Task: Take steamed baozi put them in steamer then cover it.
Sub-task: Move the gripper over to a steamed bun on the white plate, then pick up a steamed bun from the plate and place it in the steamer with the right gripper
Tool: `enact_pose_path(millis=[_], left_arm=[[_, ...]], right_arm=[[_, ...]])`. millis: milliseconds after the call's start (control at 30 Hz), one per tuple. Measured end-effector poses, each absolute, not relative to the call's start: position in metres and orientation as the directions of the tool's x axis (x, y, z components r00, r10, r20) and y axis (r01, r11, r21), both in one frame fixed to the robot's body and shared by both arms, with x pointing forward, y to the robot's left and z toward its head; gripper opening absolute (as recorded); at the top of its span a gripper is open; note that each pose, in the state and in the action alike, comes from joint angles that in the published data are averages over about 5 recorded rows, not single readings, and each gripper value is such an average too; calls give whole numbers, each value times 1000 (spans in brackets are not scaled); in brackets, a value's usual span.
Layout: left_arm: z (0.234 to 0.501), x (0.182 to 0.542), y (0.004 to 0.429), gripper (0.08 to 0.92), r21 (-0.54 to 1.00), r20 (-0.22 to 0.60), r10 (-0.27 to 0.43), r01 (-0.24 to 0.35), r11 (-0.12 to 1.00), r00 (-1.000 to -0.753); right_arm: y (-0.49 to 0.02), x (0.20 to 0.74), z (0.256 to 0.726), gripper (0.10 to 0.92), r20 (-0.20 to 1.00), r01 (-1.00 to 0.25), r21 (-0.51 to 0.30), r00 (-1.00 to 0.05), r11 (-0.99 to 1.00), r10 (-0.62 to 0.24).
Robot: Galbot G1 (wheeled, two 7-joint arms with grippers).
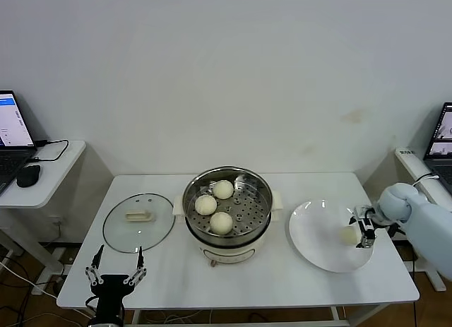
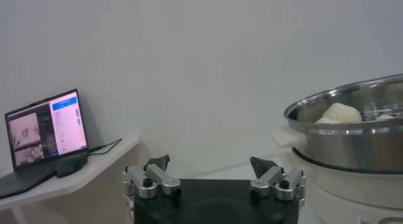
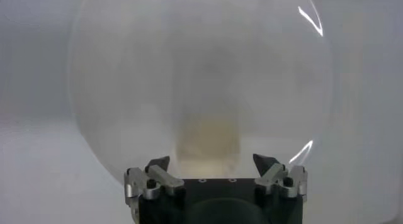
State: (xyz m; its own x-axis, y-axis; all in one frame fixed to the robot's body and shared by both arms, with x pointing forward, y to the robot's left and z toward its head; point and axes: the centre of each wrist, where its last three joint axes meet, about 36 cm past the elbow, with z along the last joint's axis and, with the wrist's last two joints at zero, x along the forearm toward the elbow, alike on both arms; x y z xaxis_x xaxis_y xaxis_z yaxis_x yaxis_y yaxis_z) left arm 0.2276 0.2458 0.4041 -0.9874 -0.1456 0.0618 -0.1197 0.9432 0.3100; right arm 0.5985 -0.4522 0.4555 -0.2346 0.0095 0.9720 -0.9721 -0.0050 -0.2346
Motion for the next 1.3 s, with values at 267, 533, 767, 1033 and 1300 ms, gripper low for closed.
enact_pose_path(millis=[267,533,767,1033,1300], left_arm=[[404,228,246,823,309,62,-148,-122,943,-987],[405,229,245,823,307,56,-145,-121,944,-988],[406,230,243,823,304,51,-136,-115,946,-989],[405,232,243,823,308,48,-130,-109,945,-990],[407,234,245,823,311,39,-130,-112,944,-991]], right_arm=[[-451,601,459,608,972,-972,-237,-237,3,12],[-446,606,487,602,966,-966,-259,-259,5,11],[-429,611,541,603,947,-947,-320,-320,-6,-5],[-378,619,617,612,909,-912,-410,-407,-15,-89],[-309,620,675,619,880,-896,-443,-431,-16,-197]])
